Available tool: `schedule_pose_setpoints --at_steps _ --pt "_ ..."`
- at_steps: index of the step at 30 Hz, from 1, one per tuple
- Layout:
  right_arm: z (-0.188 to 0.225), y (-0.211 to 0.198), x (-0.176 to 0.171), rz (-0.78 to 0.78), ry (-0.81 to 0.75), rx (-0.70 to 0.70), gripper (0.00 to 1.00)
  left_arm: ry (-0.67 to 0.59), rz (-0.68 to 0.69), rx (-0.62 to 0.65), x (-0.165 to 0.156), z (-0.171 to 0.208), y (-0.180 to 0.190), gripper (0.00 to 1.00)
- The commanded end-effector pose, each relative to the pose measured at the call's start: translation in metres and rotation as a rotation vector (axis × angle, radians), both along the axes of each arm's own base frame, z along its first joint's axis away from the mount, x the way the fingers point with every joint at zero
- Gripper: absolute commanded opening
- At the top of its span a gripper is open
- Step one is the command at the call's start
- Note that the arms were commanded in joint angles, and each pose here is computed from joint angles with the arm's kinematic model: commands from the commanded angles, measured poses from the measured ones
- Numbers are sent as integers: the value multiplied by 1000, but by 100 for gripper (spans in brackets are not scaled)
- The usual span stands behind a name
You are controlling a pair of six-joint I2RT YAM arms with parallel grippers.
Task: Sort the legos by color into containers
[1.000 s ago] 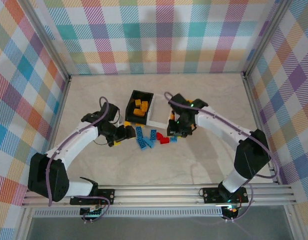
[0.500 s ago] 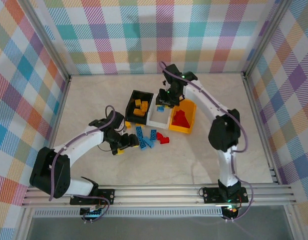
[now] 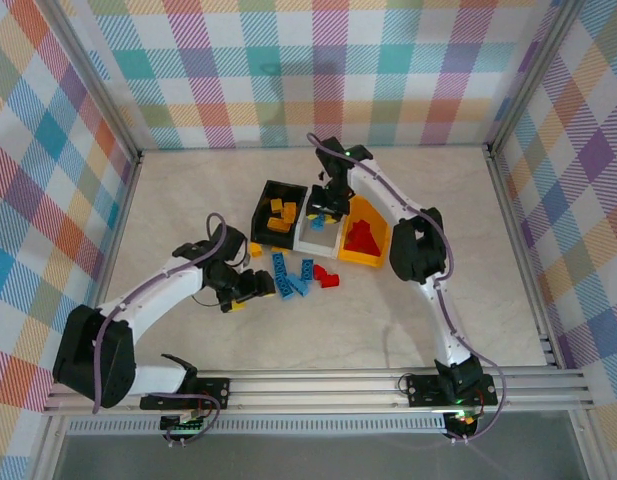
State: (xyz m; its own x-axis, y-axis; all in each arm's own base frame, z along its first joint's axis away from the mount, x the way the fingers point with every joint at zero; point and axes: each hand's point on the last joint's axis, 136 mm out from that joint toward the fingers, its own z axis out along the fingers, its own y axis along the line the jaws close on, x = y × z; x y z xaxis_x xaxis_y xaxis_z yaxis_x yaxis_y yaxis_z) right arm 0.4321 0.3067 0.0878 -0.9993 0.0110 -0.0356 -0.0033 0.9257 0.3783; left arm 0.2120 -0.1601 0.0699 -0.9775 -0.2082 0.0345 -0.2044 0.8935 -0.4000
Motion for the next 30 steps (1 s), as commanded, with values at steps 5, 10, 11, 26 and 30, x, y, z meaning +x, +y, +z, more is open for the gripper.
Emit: schedule_pose_setpoints --at_steps 5,10,11,26,30 --pt "40 -9 -12 20 -36 26 56 -13 -5 -36 27 2 -19 81" --pt "70 -18 -28 -1 -65 47 57 -38 8 -40 53 10 -29 82" --pt "76 -20 -33 -11 -75 57 58 -41 9 -37 58 10 -30 82" --pt "74 -59 -140 -112 -22 146 58 -37 7 78 120 -22 -41 65" --pt "76 -63 -146 -107 -22 142 58 -24 -11 107 127 -31 -43 61"
